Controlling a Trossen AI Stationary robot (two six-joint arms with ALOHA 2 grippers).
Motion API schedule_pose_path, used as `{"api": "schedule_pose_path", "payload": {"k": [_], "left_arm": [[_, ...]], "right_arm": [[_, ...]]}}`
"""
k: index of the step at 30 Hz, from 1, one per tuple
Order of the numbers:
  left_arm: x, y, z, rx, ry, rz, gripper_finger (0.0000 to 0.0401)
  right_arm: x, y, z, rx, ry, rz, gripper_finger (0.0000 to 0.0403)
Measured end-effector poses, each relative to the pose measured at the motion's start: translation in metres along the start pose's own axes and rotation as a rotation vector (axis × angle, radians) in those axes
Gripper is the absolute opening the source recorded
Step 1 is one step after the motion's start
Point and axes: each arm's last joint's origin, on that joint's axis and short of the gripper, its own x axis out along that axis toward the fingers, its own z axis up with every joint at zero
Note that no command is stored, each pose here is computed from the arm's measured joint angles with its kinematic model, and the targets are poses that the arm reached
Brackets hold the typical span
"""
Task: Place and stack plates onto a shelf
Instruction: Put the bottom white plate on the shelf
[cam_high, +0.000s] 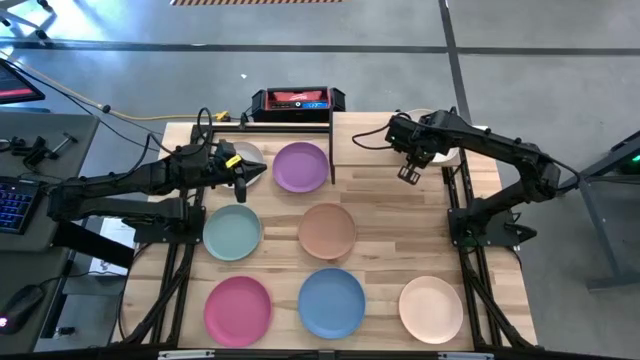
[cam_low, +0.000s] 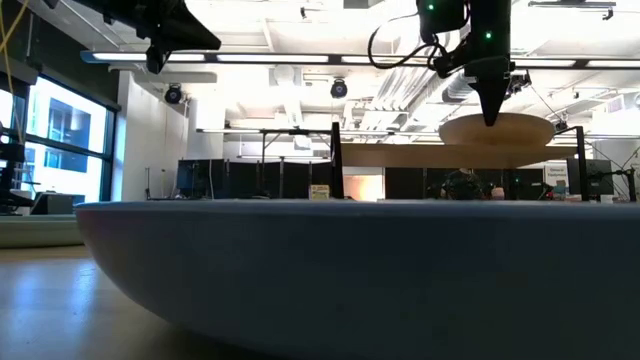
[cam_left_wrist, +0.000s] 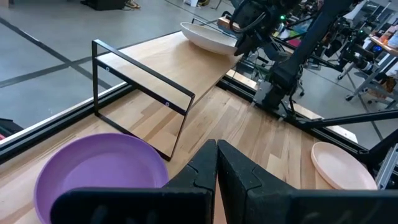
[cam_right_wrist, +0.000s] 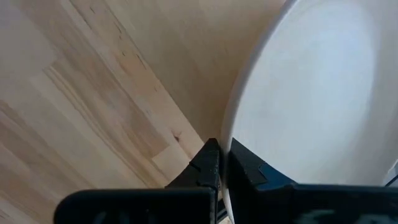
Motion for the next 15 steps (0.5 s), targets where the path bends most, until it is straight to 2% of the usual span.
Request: {"api": "schedule_pose_path", "payload": {"k": [15], "left_arm": [[0.0,0.0,0.0,0.0,0.0,0.0,0.0003]], "right_arm": [[0.005,-0.014,0.001,0.079,0.016,0.067,0.0001]]}}
